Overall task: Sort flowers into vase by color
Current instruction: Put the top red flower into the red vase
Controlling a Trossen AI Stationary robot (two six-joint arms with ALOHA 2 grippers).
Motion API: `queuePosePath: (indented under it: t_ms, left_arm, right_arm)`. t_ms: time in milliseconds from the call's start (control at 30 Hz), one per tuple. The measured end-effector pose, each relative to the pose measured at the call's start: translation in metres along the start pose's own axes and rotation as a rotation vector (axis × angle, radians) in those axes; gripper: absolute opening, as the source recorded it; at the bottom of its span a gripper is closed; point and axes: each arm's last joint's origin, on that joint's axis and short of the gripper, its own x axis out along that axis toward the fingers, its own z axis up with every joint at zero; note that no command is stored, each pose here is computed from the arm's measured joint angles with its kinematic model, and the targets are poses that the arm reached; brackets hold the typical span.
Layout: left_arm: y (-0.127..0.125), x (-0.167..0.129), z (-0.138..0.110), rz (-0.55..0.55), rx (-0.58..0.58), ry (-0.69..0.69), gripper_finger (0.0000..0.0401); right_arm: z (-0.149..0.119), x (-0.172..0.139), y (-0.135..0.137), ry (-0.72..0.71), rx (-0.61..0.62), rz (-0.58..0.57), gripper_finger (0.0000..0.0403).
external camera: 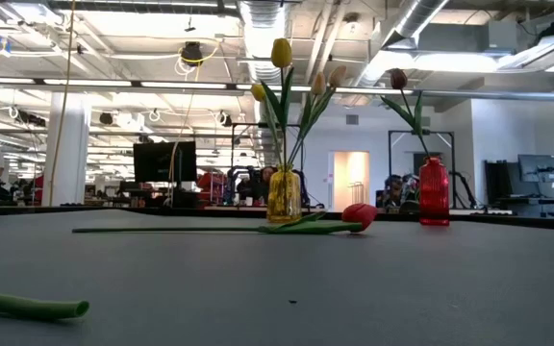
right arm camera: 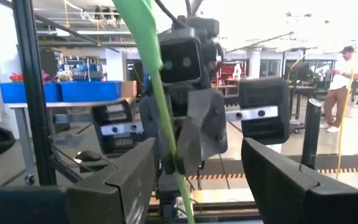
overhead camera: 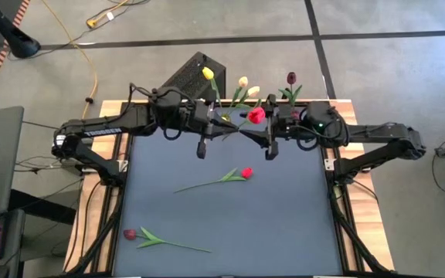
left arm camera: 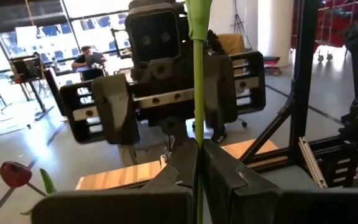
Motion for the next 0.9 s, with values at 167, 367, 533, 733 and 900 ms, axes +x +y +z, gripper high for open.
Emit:
queuePosePath:
  t_ms: [167,367,533,733,900]
  left_arm:
    - [0.0011,-0.0002,-0.0030,0.050,-0.008,0.037,0.0000]
    - [0.0009,-0.0004,-0.0064,0.060,-0.018,0.073,0.0000]
    - [0.0010,-0.0004,-0.0067,0.064,-0.019,0.076,0.0000]
    - [0.0013,-0.0004,-0.0070,0.075,-0.030,0.080,0.0000]
    - [0.0019,-0.0005,-0.0071,0.093,-0.040,0.083,0.0000]
  right_arm:
    - [-0.0014,0.0035,-0.0001,-0.019,0.002,0.001,0.0260]
    - [0.0000,0.0035,-0.0001,-0.033,-0.001,0.002,0.0254]
    - [0.0003,0.0034,0.0000,-0.036,-0.001,0.002,0.0226]
    - [0.0001,0.0035,-0.0001,-0.035,-0.001,0.001,0.0172]
    - [0.0001,0.0035,-0.0001,-0.035,-0.001,0.001,0.0123]
